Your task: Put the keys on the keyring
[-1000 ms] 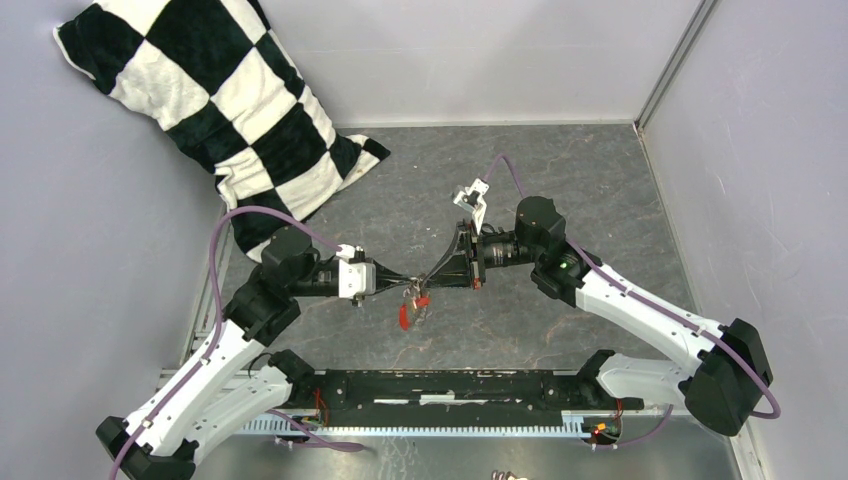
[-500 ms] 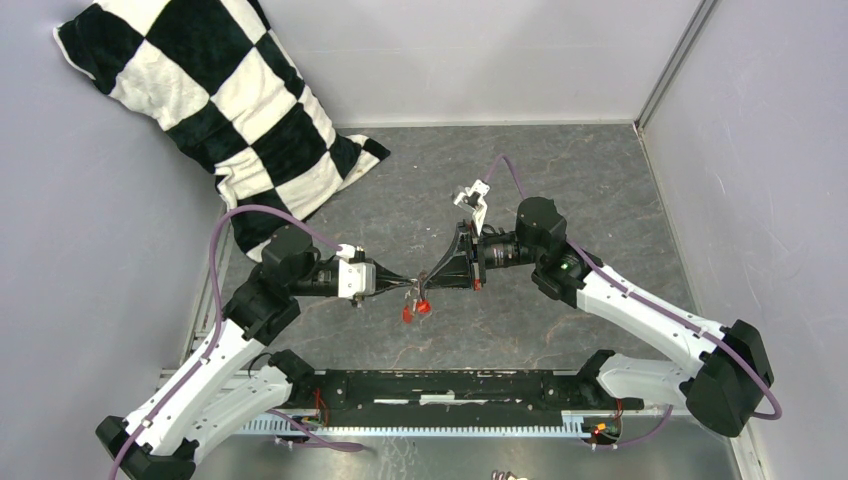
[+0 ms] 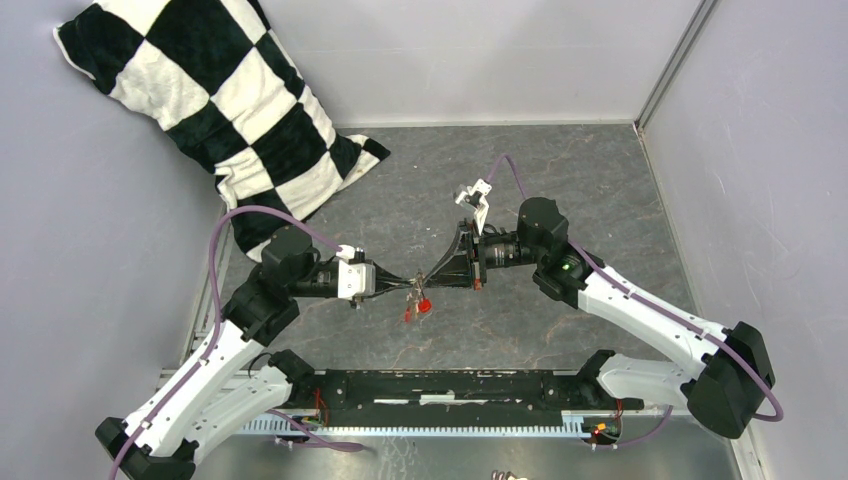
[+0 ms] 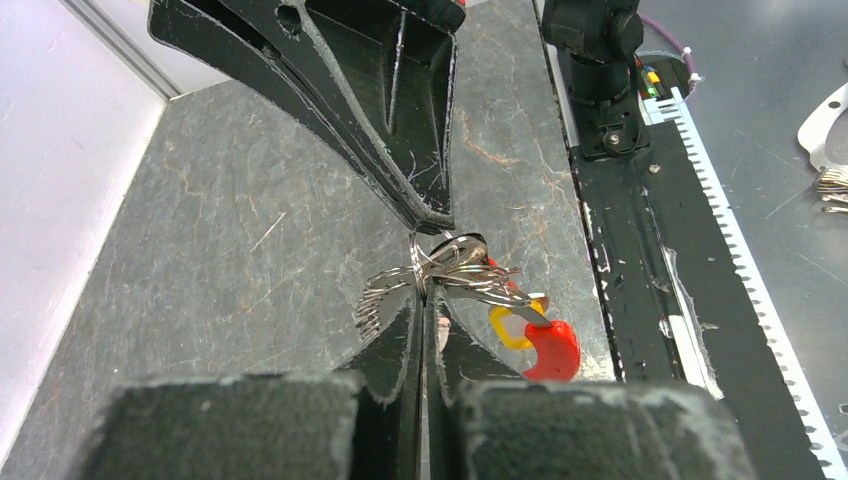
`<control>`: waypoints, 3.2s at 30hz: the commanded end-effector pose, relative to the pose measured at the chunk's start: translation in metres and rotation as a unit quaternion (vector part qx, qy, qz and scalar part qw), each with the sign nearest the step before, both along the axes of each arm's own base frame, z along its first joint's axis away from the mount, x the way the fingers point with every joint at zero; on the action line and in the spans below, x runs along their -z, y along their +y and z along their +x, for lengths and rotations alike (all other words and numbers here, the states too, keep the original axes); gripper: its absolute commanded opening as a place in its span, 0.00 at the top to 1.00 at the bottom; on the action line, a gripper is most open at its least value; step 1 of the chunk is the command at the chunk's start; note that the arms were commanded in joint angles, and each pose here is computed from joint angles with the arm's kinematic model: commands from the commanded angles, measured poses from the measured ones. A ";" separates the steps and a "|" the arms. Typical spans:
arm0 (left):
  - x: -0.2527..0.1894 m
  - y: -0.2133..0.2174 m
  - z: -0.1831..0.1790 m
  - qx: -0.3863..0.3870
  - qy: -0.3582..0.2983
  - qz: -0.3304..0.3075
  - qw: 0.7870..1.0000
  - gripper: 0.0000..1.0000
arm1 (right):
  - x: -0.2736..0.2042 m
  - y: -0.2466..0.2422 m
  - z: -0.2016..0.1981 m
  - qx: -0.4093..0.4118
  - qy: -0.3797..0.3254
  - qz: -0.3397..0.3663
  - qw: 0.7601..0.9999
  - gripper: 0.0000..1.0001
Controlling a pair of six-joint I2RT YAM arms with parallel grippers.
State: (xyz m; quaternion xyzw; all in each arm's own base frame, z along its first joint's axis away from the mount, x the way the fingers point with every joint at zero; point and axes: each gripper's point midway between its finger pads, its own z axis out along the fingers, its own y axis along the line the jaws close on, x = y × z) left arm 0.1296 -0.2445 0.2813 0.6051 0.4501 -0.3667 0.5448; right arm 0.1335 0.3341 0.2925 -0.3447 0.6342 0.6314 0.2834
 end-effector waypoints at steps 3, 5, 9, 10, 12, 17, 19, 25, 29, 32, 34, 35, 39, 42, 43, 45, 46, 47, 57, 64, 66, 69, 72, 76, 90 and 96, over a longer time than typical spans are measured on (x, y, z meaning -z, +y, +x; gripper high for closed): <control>-0.017 0.000 -0.007 0.020 -0.034 -0.013 0.999 0.98 | -0.025 0.000 0.005 0.015 -0.039 0.028 0.999 1.00; -0.016 0.001 -0.007 0.020 -0.035 -0.012 0.999 0.98 | -0.026 0.000 0.005 0.016 -0.041 0.028 0.999 1.00; -0.016 0.000 -0.007 0.022 -0.035 -0.011 0.999 0.98 | -0.026 0.001 0.007 0.018 -0.042 0.027 0.999 1.00; -0.016 0.000 -0.007 0.022 -0.035 -0.011 0.999 0.98 | -0.026 0.000 0.007 0.019 -0.043 0.027 0.999 1.00; -0.014 0.000 -0.007 0.023 -0.034 -0.010 0.999 0.98 | -0.028 0.001 0.007 0.020 -0.046 0.029 0.998 1.00; -0.014 0.000 -0.007 0.025 -0.031 -0.008 0.999 0.98 | -0.034 0.001 0.008 0.023 -0.055 0.034 0.998 1.00; -0.014 -0.001 -0.007 0.025 -0.031 -0.008 0.999 0.98 | -0.035 0.000 0.008 0.024 -0.057 0.035 0.997 0.99; -0.013 -0.001 -0.006 0.024 -0.027 -0.007 0.999 0.98 | -0.039 0.000 0.008 0.026 -0.062 0.043 0.997 1.00; -0.013 -0.002 -0.005 0.022 -0.025 -0.006 0.999 0.98 | -0.039 0.000 0.006 0.022 -0.059 0.048 0.997 1.00; -0.011 -0.002 -0.001 0.014 -0.021 -0.002 1.000 0.98 | -0.041 -0.001 0.002 0.016 -0.056 0.054 0.997 1.00; -0.010 -0.002 0.004 0.004 -0.019 0.002 1.000 0.98 | -0.040 -0.001 0.002 0.016 -0.055 0.054 0.997 1.00; -0.008 -0.002 0.007 -0.004 -0.017 0.004 1.000 0.98 | -0.039 -0.001 0.001 0.016 -0.054 0.054 0.997 1.00; -0.005 -0.002 0.017 -0.026 -0.011 0.012 1.000 0.98 | -0.038 -0.002 0.002 0.018 -0.054 0.052 0.997 1.00; -0.005 -0.003 0.015 -0.021 -0.007 0.011 1.000 0.98 | -0.036 -0.002 0.002 0.018 -0.054 0.048 0.997 1.00; -0.005 -0.003 0.015 -0.022 -0.006 0.011 1.000 0.98 | -0.034 -0.002 0.003 0.020 -0.055 0.046 0.997 1.00; -0.006 -0.002 0.019 -0.036 -0.004 0.010 0.999 0.98 | -0.027 -0.004 0.006 0.030 -0.063 0.027 0.997 1.00; -0.007 -0.001 0.023 -0.050 -0.002 0.008 0.999 0.98 | -0.019 -0.006 0.010 0.039 -0.067 0.010 0.997 1.00; -0.008 0.000 0.028 -0.065 -0.001 0.007 0.998 0.98 | -0.012 -0.008 0.014 0.048 -0.071 -0.004 0.996 1.00; 0.016 0.015 0.048 -0.145 0.007 0.029 0.989 0.98 | 0.105 -0.058 0.057 0.200 -0.096 -0.168 0.961 1.00; 0.029 0.020 0.047 -0.153 0.017 0.050 0.987 0.98 | 0.191 -0.085 0.070 0.256 -0.082 -0.254 0.929 1.00; 0.029 0.020 0.044 -0.148 0.019 0.048 0.988 0.98 | 0.204 -0.086 0.072 0.260 -0.079 -0.264 0.926 0.99; 0.030 0.020 0.044 -0.147 0.023 0.048 0.988 0.98 | 0.213 -0.084 0.077 0.267 -0.078 -0.258 0.925 1.00; 0.030 0.019 0.044 -0.147 0.024 0.048 0.988 0.98 | 0.213 -0.076 0.080 0.262 -0.078 -0.245 0.930 1.00; 0.030 0.020 0.043 -0.146 0.023 0.048 0.988 0.98 | 0.211 -0.064 0.080 0.250 -0.064 -0.222 0.940 1.00; 0.024 0.019 0.041 -0.140 0.020 0.045 0.989 0.98 | 0.239 -0.053 0.099 0.228 -0.036 -0.240 0.943 0.99; 0.023 0.018 0.039 -0.134 0.017 0.044 0.990 0.98 | 0.233 -0.054 0.092 0.205 -0.024 -0.234 0.950 0.65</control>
